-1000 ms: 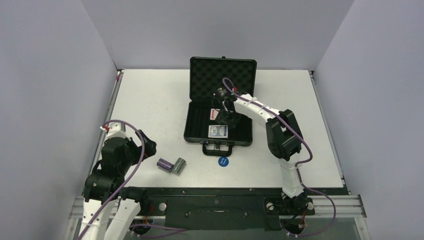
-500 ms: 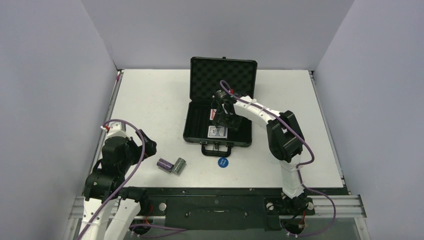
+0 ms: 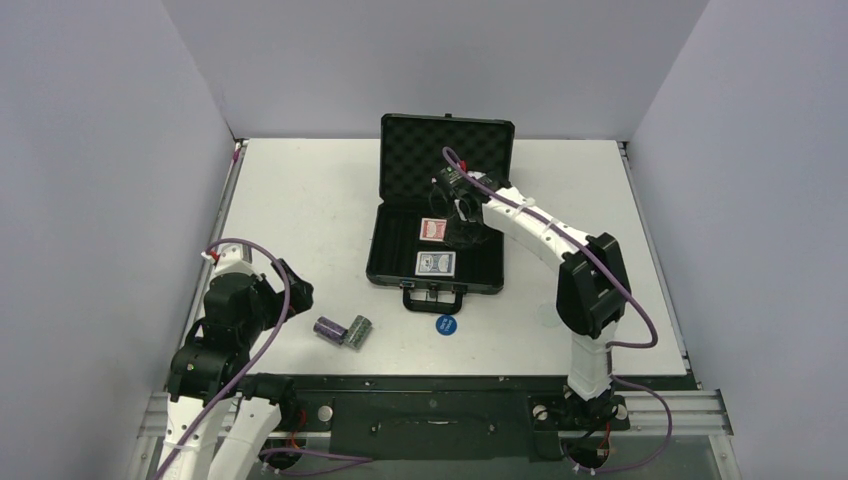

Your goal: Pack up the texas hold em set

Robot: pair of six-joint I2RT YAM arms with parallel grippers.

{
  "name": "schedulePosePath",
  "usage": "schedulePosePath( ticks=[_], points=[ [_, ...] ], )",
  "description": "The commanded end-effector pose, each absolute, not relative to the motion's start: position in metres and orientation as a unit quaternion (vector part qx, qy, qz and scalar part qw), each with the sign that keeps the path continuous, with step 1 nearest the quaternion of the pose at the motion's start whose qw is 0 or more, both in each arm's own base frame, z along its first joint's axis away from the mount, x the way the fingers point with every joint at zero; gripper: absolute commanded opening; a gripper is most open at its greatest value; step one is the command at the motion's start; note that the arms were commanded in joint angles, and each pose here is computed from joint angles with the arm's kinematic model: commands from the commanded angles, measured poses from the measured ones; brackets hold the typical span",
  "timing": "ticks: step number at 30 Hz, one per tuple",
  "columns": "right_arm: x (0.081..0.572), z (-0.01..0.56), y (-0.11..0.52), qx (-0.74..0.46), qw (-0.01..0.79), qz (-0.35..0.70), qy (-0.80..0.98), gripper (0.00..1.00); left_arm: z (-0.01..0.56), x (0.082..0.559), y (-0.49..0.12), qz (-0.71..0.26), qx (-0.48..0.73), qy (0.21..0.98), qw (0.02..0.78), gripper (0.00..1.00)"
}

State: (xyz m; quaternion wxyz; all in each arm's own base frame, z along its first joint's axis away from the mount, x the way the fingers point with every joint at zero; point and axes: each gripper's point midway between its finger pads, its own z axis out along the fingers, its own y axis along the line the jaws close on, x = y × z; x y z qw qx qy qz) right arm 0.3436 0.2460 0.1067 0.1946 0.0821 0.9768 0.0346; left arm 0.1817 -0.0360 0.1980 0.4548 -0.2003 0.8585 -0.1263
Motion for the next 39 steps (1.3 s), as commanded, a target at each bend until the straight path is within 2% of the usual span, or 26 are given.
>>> schedulePosePath(
  ticks=[1,8,33,39],
  points=[
    [0.337,0.121,0.249,0.053,0.215,0.042,0.974,0.18,0.207,0.190,-0.039,-0.135,-0.191,0.849,0.474,0.96],
    [0.332,0.105,0.253,0.040,0.202,0.035,0.978,0.00,0.207,0.190,-0.039,-0.135,-0.190,0.850,0.473,0.96],
    [0.328,0.030,0.254,0.012,0.149,0.001,0.989,0.00,0.208,0.189,-0.039,-0.137,-0.188,0.848,0.476,0.96],
    [0.326,0.029,0.248,0.003,0.149,-0.008,0.989,0.00,0.208,0.189,-0.039,-0.136,-0.190,0.848,0.476,0.96]
  ],
)
